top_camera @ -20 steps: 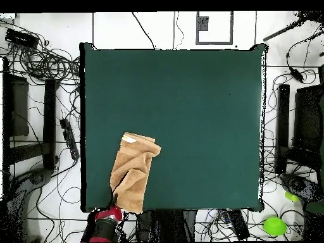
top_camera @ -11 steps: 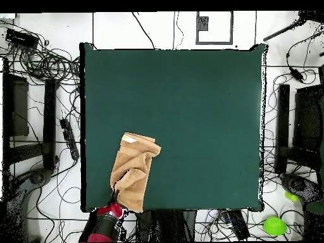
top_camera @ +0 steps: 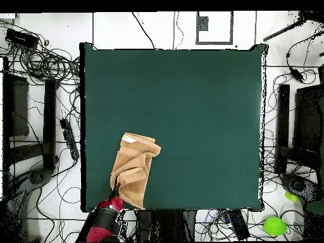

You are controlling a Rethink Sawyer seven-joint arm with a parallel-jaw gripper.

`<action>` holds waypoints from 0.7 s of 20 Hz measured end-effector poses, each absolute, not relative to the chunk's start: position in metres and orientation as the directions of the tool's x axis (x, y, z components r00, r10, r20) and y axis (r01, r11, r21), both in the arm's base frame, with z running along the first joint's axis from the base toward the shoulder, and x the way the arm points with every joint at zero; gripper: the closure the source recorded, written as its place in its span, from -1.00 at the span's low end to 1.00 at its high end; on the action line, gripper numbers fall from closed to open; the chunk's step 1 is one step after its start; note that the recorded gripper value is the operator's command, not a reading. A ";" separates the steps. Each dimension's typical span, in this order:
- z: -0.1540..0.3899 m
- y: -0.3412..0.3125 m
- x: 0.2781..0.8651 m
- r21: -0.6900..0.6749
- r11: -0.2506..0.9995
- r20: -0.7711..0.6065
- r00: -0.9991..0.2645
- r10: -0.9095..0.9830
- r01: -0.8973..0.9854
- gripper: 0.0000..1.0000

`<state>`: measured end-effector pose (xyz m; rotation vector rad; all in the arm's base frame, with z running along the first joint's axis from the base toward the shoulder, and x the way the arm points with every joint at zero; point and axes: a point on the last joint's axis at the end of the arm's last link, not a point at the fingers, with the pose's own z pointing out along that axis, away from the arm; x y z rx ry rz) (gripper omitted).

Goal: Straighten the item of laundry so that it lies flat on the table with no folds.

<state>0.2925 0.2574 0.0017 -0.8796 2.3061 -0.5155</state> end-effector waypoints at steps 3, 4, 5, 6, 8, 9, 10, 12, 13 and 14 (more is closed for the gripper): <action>0.001 0.258 0.300 -0.561 0.688 -0.392 -0.584 -0.710 -0.460 1.00; 0.001 0.259 0.302 -0.569 0.681 -0.387 -0.581 -0.716 -0.461 1.00; 0.001 0.260 0.303 -0.573 0.677 -0.383 -0.579 -0.719 -0.462 1.00; 0.001 0.263 0.304 -0.582 0.667 -0.373 -0.576 -0.727 -0.465 1.00; 0.002 0.265 0.305 -0.589 0.660 -0.366 -0.575 -0.732 -0.466 1.00; 0.002 0.268 0.306 -0.596 0.652 -0.357 -0.573 -0.738 -0.468 1.00; 0.002 0.270 0.306 -0.601 0.647 -0.350 -0.572 -0.741 -0.470 1.00; 0.001 0.278 0.308 -0.622 0.625 -0.320 -0.574 -0.754 -0.473 1.00; 0.001 0.279 0.308 -0.624 0.622 -0.317 -0.574 -0.755 -0.473 1.00; -0.001 0.286 0.309 -0.638 0.606 -0.294 -0.577 -0.762 -0.475 1.00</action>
